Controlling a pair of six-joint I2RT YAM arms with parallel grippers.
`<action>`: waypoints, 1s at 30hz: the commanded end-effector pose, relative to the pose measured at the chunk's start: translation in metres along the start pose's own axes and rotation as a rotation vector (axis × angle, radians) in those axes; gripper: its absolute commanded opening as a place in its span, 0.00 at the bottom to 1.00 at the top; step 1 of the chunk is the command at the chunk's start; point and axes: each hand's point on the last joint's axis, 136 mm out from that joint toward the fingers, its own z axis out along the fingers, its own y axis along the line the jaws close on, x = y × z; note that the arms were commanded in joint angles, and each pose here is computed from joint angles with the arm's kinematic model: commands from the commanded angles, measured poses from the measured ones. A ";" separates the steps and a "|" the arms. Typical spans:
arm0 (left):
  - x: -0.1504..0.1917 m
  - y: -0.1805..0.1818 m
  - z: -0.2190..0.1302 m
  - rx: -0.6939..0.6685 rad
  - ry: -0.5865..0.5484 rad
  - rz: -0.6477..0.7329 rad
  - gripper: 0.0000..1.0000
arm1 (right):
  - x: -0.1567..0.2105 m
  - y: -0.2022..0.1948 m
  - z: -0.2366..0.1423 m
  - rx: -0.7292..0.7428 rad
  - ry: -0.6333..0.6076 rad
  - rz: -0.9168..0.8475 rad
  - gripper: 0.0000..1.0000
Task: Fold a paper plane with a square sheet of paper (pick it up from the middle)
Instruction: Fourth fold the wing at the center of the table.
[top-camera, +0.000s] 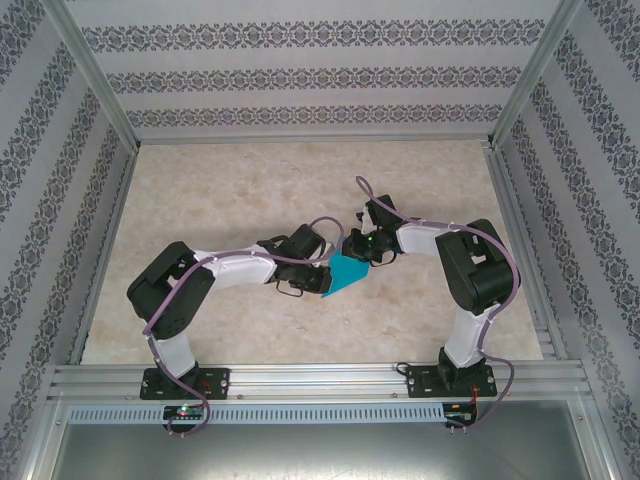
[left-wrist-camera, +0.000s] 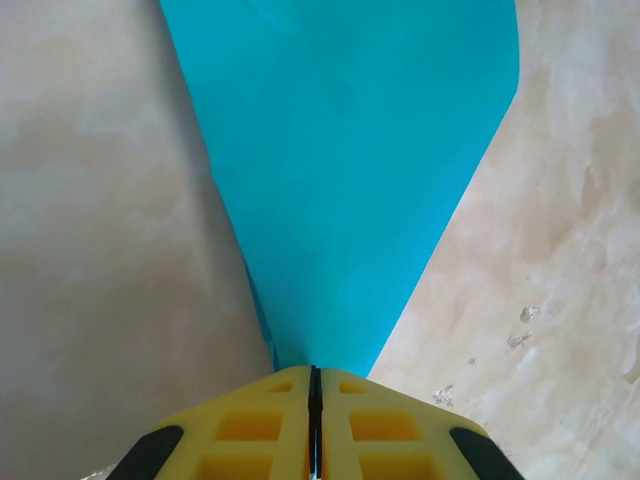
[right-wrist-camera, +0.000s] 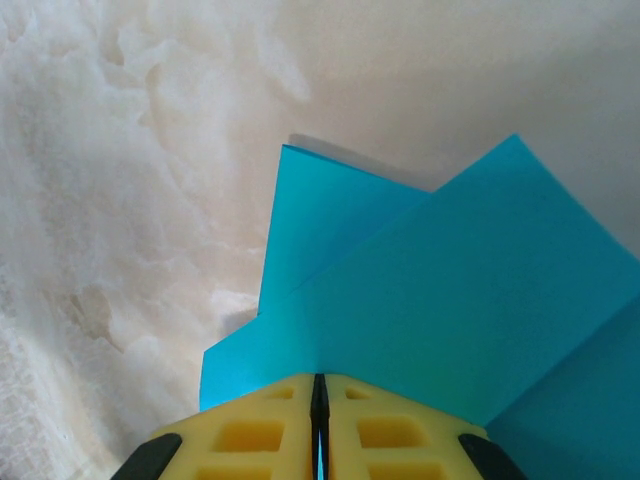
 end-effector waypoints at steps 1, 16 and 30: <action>0.021 0.013 0.007 -0.103 0.054 0.058 0.11 | 0.012 -0.016 0.002 0.039 0.031 0.014 0.10; 0.049 0.011 0.011 -0.098 0.100 0.072 0.04 | 0.014 -0.021 0.003 0.044 0.035 0.019 0.10; 0.078 0.006 0.003 -0.066 0.181 0.055 0.00 | 0.016 -0.030 0.003 0.071 0.035 0.024 0.10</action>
